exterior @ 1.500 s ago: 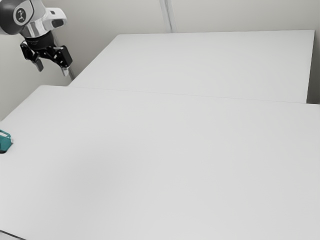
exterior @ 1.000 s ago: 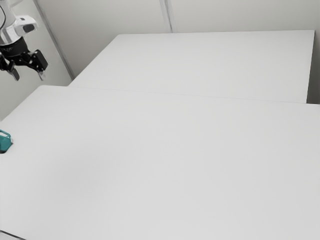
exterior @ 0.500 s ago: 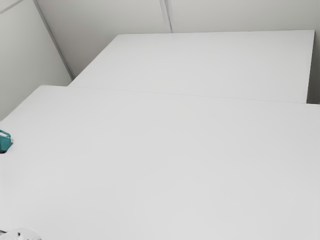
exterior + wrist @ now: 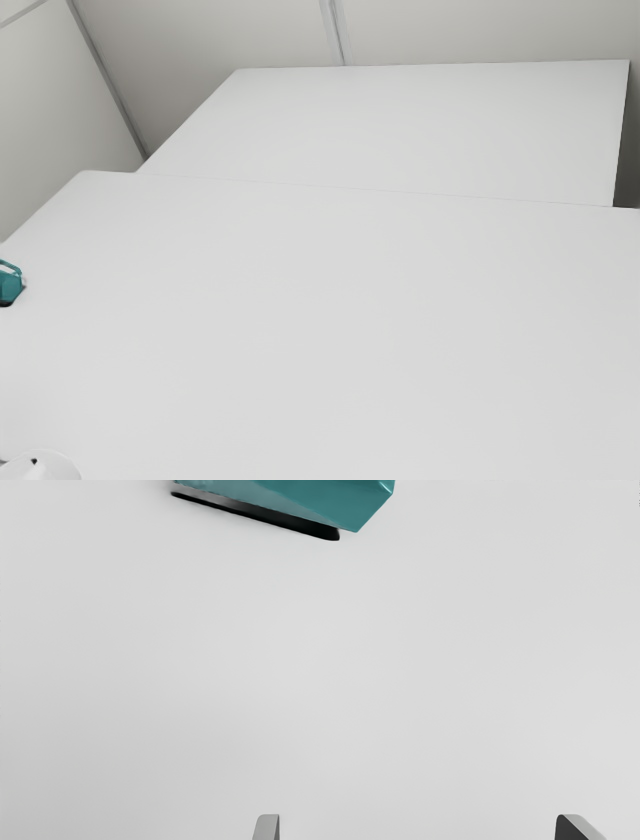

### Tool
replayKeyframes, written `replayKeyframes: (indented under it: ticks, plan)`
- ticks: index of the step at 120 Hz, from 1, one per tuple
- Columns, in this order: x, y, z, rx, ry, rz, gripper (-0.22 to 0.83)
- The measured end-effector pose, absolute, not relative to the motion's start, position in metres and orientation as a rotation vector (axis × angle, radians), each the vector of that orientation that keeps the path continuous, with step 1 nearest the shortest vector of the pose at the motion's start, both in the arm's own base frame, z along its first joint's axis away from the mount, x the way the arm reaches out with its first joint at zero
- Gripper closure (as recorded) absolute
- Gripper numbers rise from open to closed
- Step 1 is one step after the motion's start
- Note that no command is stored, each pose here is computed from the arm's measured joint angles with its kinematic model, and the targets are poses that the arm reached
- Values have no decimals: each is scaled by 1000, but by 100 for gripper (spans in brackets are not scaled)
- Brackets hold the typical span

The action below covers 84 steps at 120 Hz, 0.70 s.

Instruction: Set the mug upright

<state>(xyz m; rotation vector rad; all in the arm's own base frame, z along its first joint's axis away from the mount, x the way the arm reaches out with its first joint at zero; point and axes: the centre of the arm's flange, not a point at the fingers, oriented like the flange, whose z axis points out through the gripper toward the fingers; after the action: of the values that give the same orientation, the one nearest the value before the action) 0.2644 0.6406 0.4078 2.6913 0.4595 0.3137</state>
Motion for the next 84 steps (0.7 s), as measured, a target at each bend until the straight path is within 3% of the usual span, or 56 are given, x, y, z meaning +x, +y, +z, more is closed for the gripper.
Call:
replayKeyframes:
  ticks: [46, 84]
  plan:
    - [302, 699, 349, 2689, 164, 652, 0]
    - [342, 700, 316, 2586, 65, 957, 0]
